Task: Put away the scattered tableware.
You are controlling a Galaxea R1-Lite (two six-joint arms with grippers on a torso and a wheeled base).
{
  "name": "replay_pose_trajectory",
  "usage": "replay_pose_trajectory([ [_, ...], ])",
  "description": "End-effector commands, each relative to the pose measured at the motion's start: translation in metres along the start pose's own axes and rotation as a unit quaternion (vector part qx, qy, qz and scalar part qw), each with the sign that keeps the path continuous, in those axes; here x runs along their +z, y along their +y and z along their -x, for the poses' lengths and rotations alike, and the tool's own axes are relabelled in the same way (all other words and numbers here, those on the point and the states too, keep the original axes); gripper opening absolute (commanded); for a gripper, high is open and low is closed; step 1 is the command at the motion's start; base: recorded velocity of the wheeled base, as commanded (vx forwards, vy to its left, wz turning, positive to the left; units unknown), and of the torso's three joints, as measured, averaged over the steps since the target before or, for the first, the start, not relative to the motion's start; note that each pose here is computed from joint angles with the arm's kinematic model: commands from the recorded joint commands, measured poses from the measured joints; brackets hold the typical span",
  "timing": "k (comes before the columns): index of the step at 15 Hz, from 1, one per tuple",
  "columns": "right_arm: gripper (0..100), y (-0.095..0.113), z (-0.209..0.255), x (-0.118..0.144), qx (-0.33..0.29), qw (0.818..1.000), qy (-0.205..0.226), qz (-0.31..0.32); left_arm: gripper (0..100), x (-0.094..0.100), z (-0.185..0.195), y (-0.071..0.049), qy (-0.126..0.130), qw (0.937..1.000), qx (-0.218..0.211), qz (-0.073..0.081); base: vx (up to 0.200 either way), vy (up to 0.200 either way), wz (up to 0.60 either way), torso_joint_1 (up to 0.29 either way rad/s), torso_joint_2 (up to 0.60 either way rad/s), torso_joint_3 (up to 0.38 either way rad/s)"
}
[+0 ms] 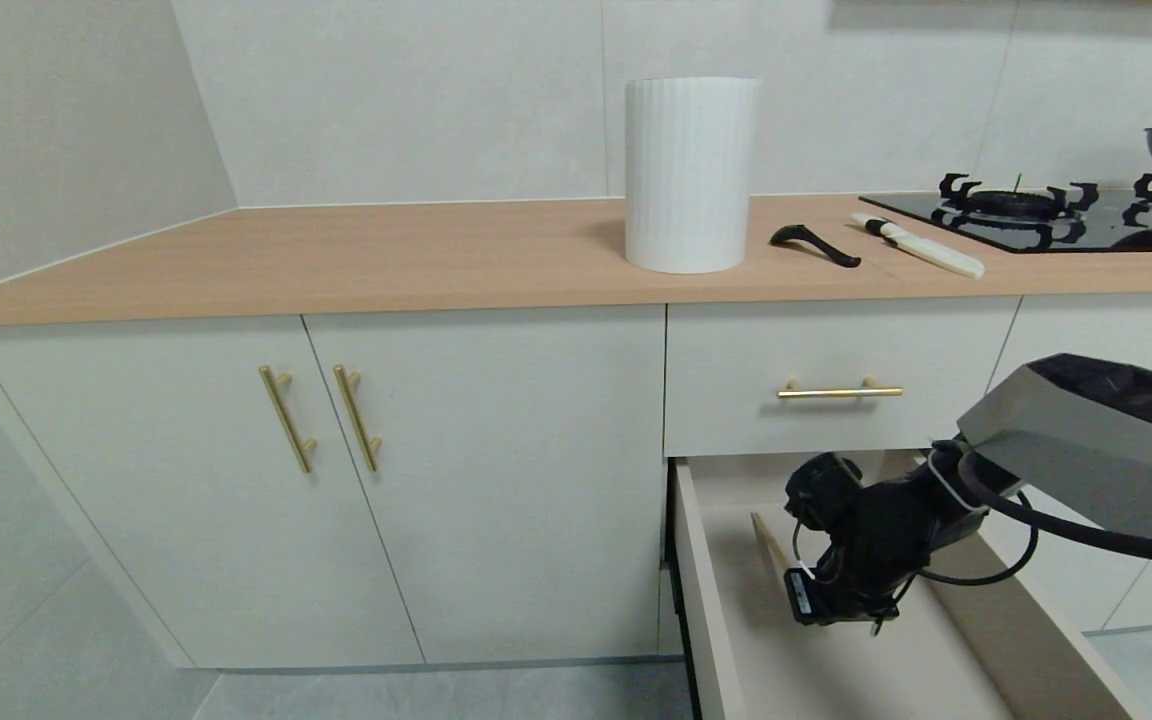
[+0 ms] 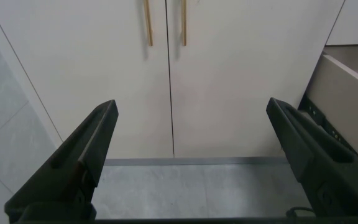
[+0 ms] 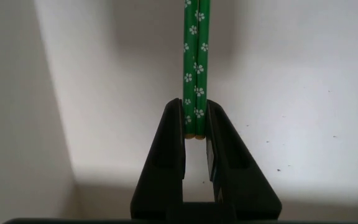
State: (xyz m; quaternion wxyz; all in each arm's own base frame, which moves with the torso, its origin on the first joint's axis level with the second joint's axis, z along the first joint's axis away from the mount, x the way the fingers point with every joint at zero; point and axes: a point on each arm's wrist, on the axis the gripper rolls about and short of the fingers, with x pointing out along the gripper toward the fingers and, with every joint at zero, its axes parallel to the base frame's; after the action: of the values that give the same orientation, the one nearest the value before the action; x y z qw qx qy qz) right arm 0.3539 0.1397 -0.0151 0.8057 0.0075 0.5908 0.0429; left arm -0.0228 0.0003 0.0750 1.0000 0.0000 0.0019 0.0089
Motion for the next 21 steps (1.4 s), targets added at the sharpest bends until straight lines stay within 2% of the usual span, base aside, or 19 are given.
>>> replay_pose_trajectory([
  [1, 0, 0.003, -0.005, -0.003, -0.003, 1.000, 0.006, 0.005, 100, 0.000, 0.000, 0.000, 0.000, 1.0000, 0.000, 0.000, 0.000, 0.000, 0.00, 0.000, 0.00, 0.000],
  [8, 0, 0.003, -0.005, -0.004, -0.007, 1.000, 0.006, 0.005, 100, 0.000, 0.000, 0.000, 0.000, 1.0000, 0.000, 0.000, 0.000, 0.000, 0.00, 0.000, 0.00, 0.000],
  [9, 100, 0.003, -0.005, -0.004, -0.007, 1.000, 0.006, 0.005, 100, 0.000, 0.000, 0.000, 0.000, 1.0000, 0.000, 0.000, 0.000, 0.000, 0.00, 0.000, 0.00, 0.000],
  [18, 100, 0.001, 0.004, -0.005, -0.005, 1.000, 0.005, 0.002, 100, 0.000, 0.000, 0.000, 0.000, 1.0000, 0.000, 0.000, 0.000, 0.000, 0.00, 0.000, 0.00, 0.000],
  [21, 100, -0.010, 0.051, -0.002, 0.013, 0.999, -0.037, -0.011, 100, 0.000, 0.000, 0.000, 0.000, 1.0000, 0.000, 0.000, 0.000, 0.000, 0.00, 0.000, 0.00, 0.000],
])
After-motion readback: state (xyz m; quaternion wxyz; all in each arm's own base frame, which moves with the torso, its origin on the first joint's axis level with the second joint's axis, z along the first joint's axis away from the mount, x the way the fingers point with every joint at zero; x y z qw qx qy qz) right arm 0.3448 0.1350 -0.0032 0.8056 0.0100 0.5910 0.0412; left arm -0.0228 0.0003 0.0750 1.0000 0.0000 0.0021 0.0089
